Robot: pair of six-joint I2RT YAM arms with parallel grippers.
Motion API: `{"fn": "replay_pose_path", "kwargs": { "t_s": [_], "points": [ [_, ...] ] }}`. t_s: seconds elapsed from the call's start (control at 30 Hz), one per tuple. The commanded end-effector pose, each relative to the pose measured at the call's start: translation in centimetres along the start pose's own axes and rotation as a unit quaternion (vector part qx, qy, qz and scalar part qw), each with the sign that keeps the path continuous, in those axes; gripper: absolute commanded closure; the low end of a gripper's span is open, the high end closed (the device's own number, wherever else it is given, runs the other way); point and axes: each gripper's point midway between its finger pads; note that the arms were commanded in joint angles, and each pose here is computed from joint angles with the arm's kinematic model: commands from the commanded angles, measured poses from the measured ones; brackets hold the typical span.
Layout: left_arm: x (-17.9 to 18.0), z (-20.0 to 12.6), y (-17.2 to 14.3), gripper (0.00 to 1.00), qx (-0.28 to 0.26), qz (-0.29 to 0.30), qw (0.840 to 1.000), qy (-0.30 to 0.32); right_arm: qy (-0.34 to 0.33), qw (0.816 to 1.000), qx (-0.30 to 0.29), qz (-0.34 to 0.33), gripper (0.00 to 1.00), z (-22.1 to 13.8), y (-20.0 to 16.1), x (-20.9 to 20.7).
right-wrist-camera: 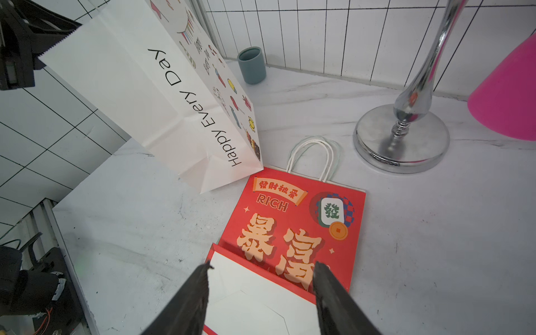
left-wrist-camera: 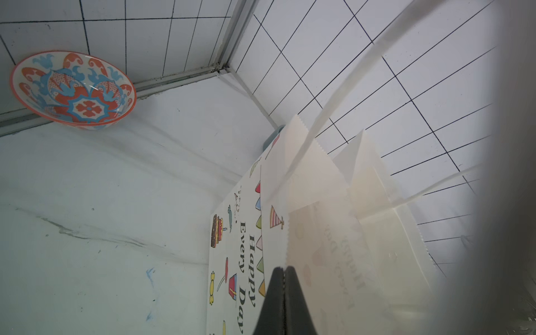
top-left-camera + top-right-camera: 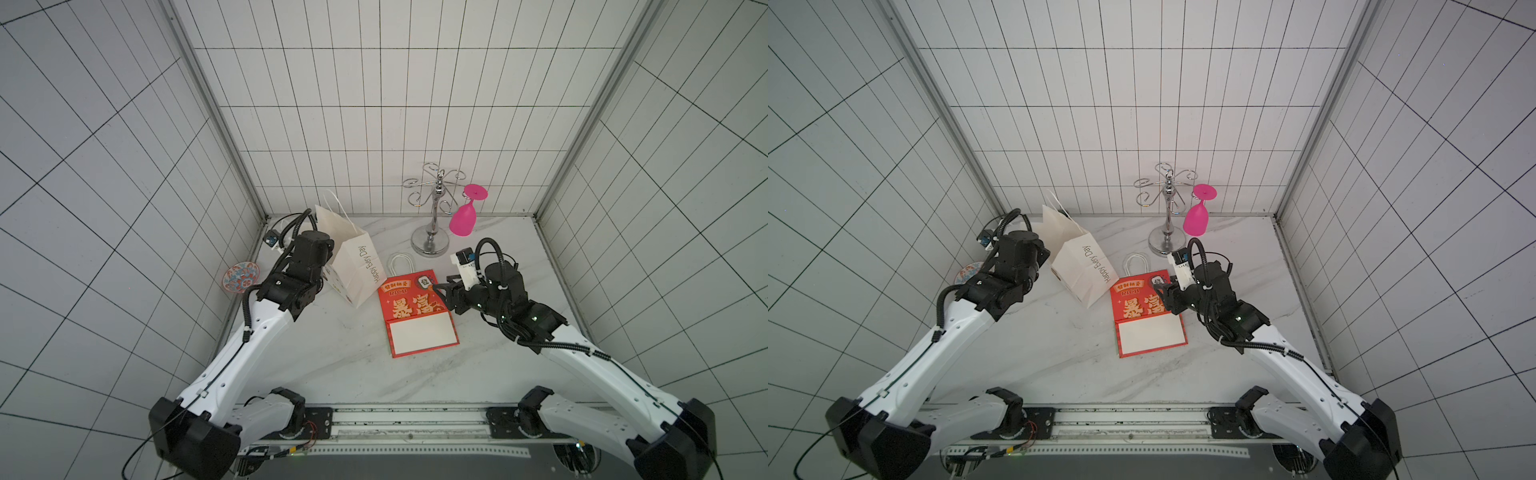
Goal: Put away the paper bag
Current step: Adjust the paper bag at the center of the board.
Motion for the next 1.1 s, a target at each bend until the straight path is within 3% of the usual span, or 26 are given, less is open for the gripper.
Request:
{"fn": "replay_pose_path", "kwargs": {
  "t_s": [0.0, 0.33, 0.63, 0.83, 1.03, 1.07],
  "points": [
    [2.3, -1.4, 0.1, 1.00, -0.049, -0.065, 0.995, 0.051, 0.004, 1.000, 0.012, -0.016, 0.42, 0.2, -1.7, -0.1],
    [2.7, -5.0, 1.3, 1.00, -0.111, -0.052, 0.990, 0.074, 0.017, 0.999, 0.017, -0.024, 0.42, 0.5, -2.1, 0.8],
    [3.4, -4.7, -1.6, 1.00, -0.087, -0.047, 0.992, 0.083, 0.063, 0.995, 0.040, -0.072, 0.41, 1.3, -4.0, 3.9],
    [3.6, -3.9, -2.5, 0.64, -0.084, -0.016, 0.992, 0.088, 0.087, 0.991, 0.040, -0.096, 0.41, 1.8, -4.5, 5.6],
    [1.7, -4.2, -0.7, 0.30, -0.106, 0.053, 0.991, 0.064, 0.096, 0.989, 0.041, -0.101, 0.40, 2.6, -4.8, 6.4],
    [1.1, -4.5, -0.2, 0.16, -0.108, 0.068, 0.990, 0.054, 0.094, 0.990, 0.039, -0.101, 0.40, 2.8, -4.7, 6.5]
  ]
}}
Point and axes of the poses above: each gripper's point midway between its finger pads, its own z axis out along the fingers, its own x axis along the line the jaws close on, y = z × x, and after that the axes turned 13 degrees about z, right-handed
